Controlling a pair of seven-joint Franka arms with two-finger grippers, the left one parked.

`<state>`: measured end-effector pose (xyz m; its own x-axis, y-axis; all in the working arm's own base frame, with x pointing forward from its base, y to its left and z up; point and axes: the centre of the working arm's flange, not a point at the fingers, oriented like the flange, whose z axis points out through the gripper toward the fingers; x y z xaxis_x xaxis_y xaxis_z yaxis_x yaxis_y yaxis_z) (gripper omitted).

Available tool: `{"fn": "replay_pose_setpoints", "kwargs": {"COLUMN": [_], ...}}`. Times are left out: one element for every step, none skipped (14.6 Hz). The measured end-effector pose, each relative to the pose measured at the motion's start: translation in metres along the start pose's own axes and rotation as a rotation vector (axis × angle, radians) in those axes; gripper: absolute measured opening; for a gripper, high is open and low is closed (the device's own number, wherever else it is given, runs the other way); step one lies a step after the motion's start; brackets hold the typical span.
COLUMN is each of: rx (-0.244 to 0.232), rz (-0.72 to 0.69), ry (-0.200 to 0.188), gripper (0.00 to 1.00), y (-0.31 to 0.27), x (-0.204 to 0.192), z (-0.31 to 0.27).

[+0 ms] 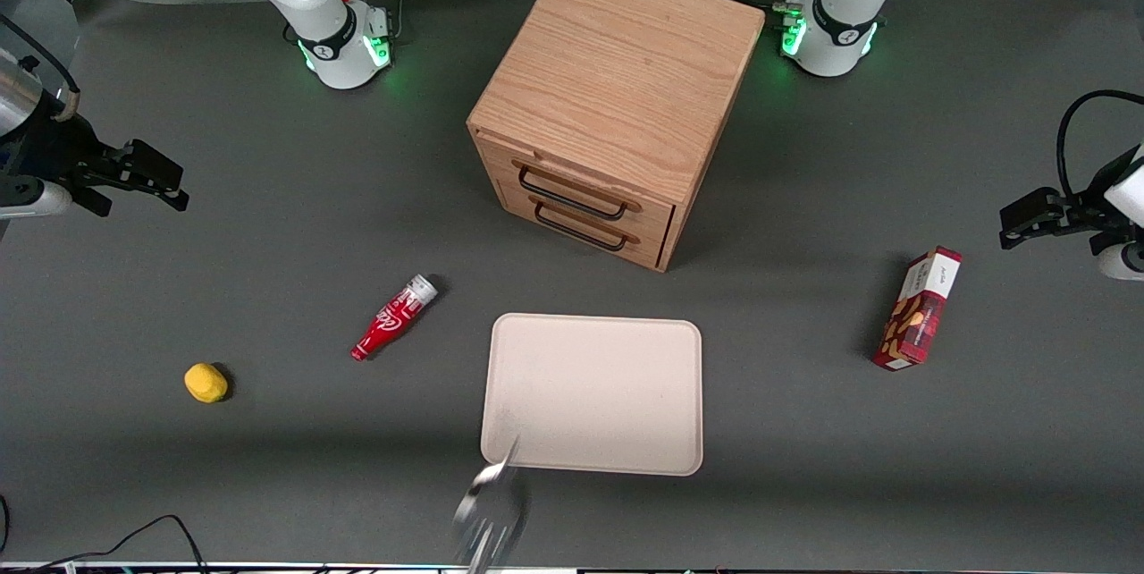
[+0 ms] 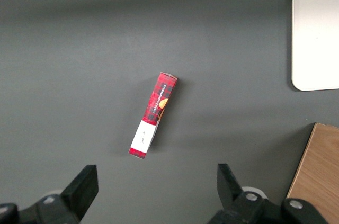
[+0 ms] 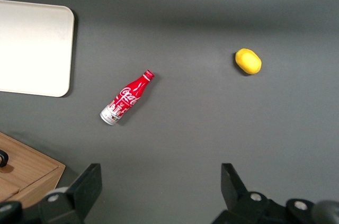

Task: Open upper drawer
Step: 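Move the right gripper to the upper drawer's black handle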

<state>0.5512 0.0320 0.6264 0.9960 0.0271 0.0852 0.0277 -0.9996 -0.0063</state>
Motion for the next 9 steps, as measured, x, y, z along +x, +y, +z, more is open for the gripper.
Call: {"fn": "replay_pose_setpoints", "kwargs": {"rx": [0.0,0.0,0.0,0.001,0.003,0.004,0.008,0.012,0.019], "rz": [-0.002,-0.003,-0.007,-0.016,-0.033,-0.065,-0.124,-0.205,-0.284], "ry": [-0.003,-0.006,-0.009,-0.012,-0.015,-0.019,-0.022,-0.022,-0.02], "gripper": [1.0,1.0,1.0,1.0,1.0,1.0,1.0,1.0,1.0], "y": [-0.001,-0.002,-0.004,-0.009,-0.018,-0.031,-0.048,-0.067,-0.086], "x": [0.0,0.0,0.0,0.0,0.001,0.002,0.003,0.005,0.007], "z": [0.0,0.001,0.002,0.003,0.005,0.008,0.01,0.012,0.013]}}
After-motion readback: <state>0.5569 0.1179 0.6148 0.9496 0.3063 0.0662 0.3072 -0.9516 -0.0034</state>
